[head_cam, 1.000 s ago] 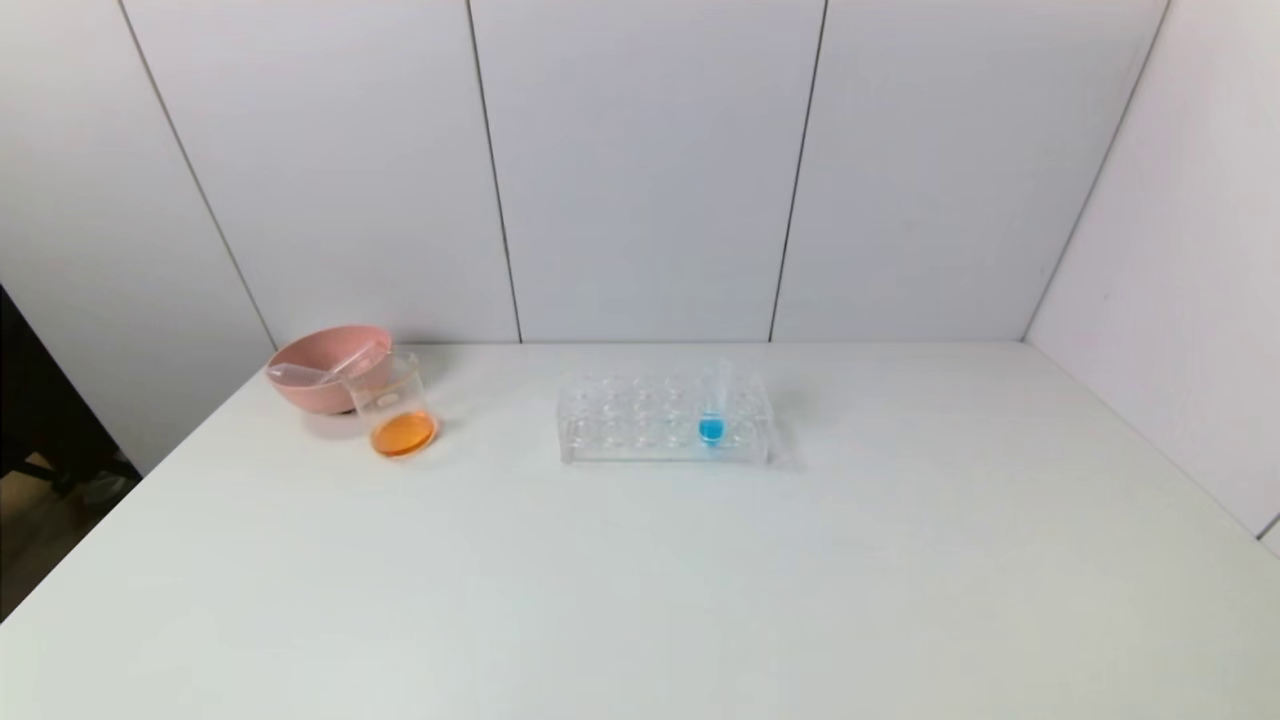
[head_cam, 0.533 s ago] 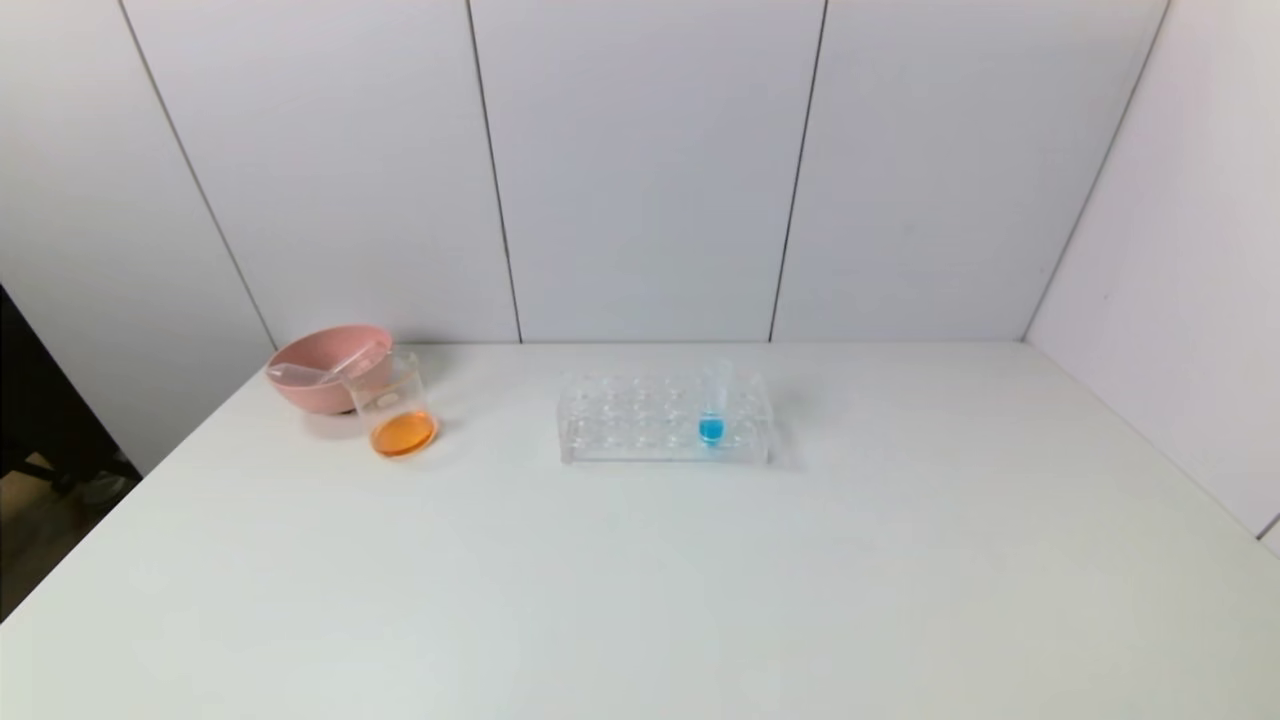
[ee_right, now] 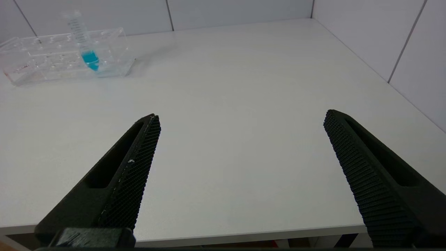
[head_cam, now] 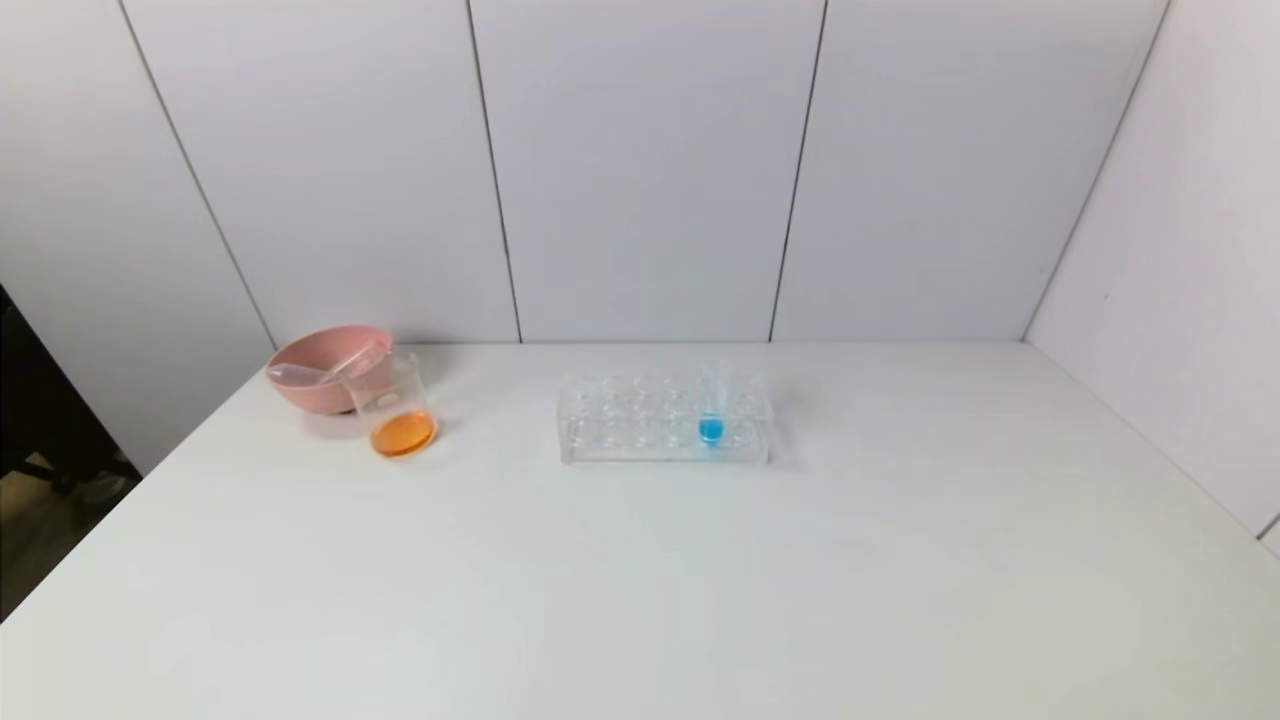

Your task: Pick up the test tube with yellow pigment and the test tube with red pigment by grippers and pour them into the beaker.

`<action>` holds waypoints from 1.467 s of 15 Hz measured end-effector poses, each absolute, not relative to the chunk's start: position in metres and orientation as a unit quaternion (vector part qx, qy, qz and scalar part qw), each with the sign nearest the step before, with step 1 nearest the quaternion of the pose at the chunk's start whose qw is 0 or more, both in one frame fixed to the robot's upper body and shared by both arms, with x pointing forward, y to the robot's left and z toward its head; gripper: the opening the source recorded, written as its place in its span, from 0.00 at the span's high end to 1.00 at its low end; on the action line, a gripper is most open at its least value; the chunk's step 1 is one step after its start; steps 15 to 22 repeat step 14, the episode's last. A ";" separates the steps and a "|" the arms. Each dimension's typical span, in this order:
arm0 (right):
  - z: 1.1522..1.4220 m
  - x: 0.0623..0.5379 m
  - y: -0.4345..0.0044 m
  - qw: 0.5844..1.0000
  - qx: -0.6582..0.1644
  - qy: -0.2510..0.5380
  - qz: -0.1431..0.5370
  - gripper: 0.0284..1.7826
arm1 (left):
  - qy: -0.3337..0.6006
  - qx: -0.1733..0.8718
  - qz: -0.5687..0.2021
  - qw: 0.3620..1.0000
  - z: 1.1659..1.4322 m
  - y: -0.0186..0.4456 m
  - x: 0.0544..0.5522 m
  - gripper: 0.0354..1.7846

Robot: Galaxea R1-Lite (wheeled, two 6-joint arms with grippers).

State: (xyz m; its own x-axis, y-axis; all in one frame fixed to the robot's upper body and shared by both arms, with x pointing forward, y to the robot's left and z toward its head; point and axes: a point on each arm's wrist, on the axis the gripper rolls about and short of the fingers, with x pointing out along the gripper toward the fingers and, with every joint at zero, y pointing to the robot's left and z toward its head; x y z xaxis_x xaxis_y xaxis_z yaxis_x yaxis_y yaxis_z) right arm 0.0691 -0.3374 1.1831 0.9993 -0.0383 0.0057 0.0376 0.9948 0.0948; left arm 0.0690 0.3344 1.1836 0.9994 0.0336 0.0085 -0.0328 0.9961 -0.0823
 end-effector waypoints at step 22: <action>1.183 0.069 -0.337 0.999 0.040 -0.002 -0.017 0.04 | -0.005 -0.041 0.017 0.999 1.184 0.334 0.069 0.01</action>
